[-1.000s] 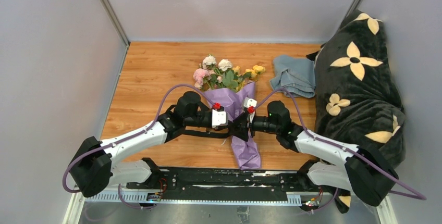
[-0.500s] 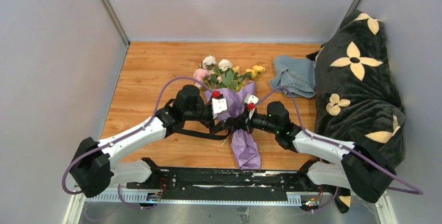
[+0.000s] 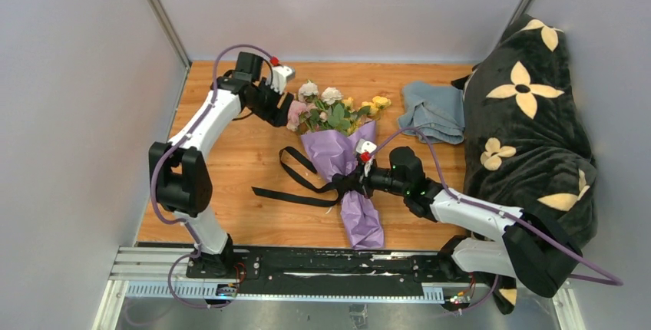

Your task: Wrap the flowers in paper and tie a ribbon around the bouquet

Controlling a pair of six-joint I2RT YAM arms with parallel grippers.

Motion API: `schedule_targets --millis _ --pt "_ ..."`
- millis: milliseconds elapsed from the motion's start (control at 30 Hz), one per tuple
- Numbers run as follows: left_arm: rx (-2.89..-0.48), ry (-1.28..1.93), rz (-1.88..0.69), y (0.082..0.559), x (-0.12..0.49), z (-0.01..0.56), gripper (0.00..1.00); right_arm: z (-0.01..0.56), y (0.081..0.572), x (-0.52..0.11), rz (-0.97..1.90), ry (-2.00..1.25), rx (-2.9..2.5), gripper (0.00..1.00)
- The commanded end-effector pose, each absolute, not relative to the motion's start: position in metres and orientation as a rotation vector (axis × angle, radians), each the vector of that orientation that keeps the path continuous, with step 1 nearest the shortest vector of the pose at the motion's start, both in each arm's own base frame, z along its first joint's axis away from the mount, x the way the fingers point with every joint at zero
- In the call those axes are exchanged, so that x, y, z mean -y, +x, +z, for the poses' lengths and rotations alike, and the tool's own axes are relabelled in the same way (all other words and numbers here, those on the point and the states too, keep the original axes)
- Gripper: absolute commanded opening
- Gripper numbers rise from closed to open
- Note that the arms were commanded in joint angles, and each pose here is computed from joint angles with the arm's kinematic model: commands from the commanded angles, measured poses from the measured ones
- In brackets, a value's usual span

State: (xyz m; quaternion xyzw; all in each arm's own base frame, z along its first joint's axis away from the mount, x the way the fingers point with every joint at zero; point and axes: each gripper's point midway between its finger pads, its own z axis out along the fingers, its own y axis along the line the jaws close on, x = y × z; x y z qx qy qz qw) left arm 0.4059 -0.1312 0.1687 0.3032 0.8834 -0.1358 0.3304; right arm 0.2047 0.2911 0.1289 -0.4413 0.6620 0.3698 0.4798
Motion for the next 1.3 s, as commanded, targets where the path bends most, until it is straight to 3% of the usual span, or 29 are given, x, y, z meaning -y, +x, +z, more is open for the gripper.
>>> schedule_targets --millis 0,167,333,467,567,667,700,900,1033,1267 --pt "-2.484 0.907 -0.379 0.364 0.143 0.123 0.76 0.136 0.203 -0.294 0.903 -1.125 -1.582 0.00" --pt "-2.516 0.822 -0.287 0.374 0.143 0.063 0.82 0.136 0.201 -0.294 0.908 -1.134 -1.588 0.00" --pt "-2.546 0.853 -0.184 0.366 0.127 0.038 0.77 0.135 0.202 -0.290 0.889 -1.121 -1.592 0.00" --pt "-2.616 0.847 -0.163 0.365 0.123 0.017 0.67 0.135 0.203 -0.292 0.893 -1.128 -1.597 0.00" --pt "-2.637 0.877 -0.208 0.363 0.128 0.011 0.49 0.134 0.202 -0.293 0.907 -1.133 -1.613 0.00" --pt "-2.604 0.910 -0.233 0.361 0.131 0.017 0.07 0.132 0.201 -0.292 0.909 -1.128 -1.626 0.00" --pt "-2.586 0.920 -0.265 0.358 0.134 0.025 0.00 0.132 0.202 -0.292 0.909 -1.119 -1.634 0.00" --pt "-2.210 1.164 -0.586 0.304 0.176 0.135 0.00 0.133 0.210 -0.293 1.047 -1.015 -1.822 0.00" --pt "-2.174 1.421 -0.716 0.236 0.202 0.168 0.00 0.129 0.213 -0.298 1.144 -0.983 -1.899 0.00" --pt "-1.248 2.037 -0.708 0.146 0.297 0.227 0.00 0.128 0.220 -0.299 1.217 -0.935 -1.995 0.00"
